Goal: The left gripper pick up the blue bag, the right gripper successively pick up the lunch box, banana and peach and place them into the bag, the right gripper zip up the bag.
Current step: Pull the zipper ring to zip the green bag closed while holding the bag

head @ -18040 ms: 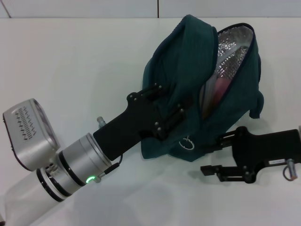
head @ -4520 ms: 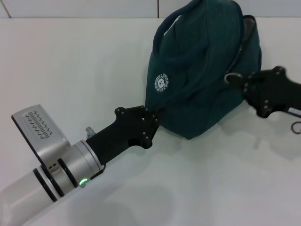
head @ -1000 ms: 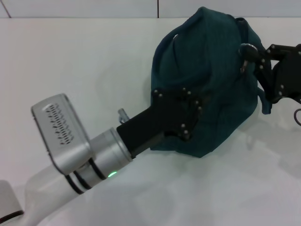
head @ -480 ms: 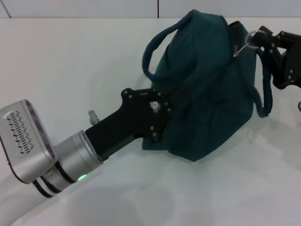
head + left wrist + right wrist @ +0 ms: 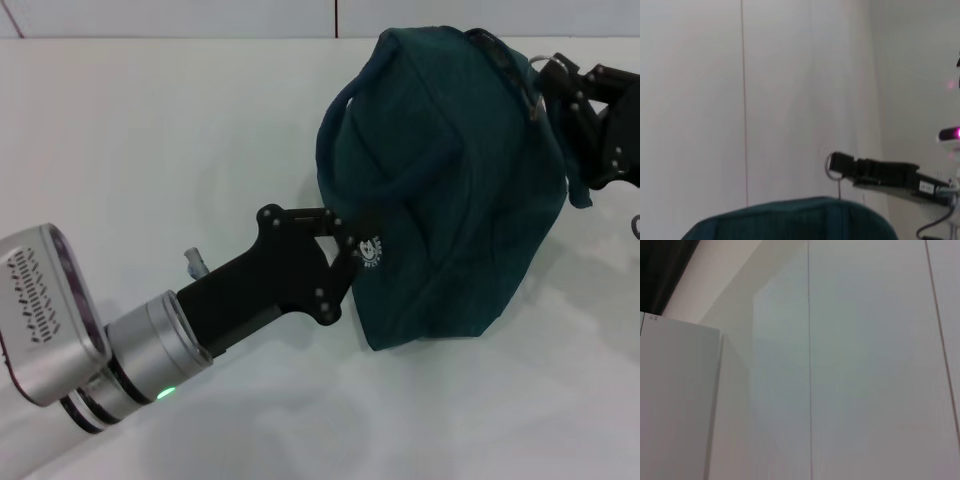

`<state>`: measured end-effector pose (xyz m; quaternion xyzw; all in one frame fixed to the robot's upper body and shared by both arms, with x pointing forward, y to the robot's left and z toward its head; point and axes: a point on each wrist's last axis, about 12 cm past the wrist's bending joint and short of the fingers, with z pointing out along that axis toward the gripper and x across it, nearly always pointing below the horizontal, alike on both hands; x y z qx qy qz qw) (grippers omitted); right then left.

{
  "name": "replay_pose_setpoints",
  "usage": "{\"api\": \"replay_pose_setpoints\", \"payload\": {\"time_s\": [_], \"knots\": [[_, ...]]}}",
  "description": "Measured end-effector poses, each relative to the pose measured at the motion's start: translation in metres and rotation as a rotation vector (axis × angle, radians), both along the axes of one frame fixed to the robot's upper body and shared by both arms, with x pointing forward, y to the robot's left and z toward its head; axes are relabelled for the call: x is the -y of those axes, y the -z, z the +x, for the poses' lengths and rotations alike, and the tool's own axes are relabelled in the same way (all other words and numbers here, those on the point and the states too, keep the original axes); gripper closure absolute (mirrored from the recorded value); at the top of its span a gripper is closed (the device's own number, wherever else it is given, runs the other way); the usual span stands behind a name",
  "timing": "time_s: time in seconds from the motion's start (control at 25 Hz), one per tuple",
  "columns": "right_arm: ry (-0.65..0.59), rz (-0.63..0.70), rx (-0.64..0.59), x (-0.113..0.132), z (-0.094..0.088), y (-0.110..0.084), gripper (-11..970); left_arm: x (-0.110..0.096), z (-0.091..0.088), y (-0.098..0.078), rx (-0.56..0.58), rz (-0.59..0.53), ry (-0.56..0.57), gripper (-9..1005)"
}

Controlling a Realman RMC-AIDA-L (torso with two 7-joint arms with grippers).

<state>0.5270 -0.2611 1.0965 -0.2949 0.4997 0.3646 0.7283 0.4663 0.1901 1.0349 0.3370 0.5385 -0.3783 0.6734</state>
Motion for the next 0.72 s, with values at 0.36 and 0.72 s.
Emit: {"api": "replay_pose_setpoints", "payload": {"time_s": [0.36, 0.72], "knots": [[-0.021, 0.002, -0.012, -0.003, 0.000, 0.000, 942, 0.020, -0.019, 0.003, -0.022, -0.058, 0.013, 874], [-0.061, -0.006, -0.019, -0.012, 0.002, 0.000, 942, 0.037, -0.007, 0.002, -0.084, -0.061, -0.030, 486]]}}
